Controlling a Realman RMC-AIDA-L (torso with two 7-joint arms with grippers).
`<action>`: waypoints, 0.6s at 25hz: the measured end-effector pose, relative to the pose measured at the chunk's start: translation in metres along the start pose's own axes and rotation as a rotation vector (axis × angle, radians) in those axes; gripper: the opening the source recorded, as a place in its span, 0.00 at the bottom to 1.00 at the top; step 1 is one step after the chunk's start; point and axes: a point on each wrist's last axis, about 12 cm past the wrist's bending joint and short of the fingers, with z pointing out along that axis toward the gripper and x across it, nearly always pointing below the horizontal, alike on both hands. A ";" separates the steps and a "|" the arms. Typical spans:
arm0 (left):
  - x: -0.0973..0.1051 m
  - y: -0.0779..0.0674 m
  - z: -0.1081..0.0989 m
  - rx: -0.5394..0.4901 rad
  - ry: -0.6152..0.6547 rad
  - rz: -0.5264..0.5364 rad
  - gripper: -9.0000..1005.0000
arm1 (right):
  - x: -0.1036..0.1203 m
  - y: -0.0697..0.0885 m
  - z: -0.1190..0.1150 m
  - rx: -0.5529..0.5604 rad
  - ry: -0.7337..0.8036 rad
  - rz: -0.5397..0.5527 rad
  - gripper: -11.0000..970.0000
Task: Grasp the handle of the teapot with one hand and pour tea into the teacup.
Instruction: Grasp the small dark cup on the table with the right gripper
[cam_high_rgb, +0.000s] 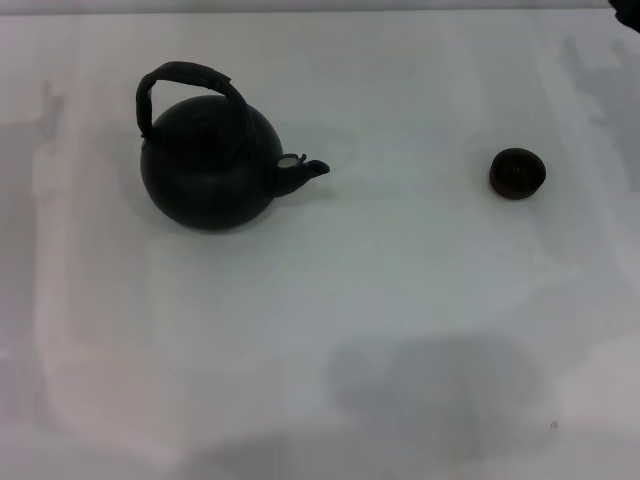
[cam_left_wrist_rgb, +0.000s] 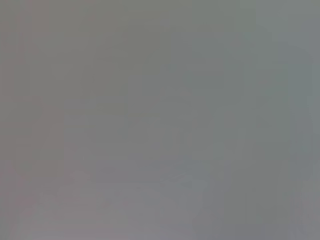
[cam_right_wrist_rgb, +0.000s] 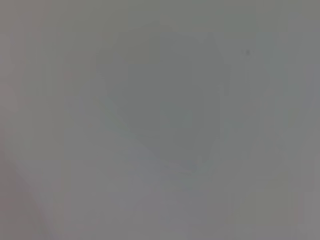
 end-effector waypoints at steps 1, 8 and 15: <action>0.000 0.000 0.000 0.000 -0.001 0.000 0.88 | -0.002 -0.001 0.000 0.000 -0.006 -0.003 0.87; -0.002 -0.002 -0.002 0.023 -0.023 0.013 0.88 | -0.003 -0.003 -0.001 -0.009 -0.011 -0.103 0.87; -0.006 -0.011 0.004 0.068 -0.038 0.028 0.88 | -0.005 0.003 0.001 -0.040 -0.021 -0.288 0.87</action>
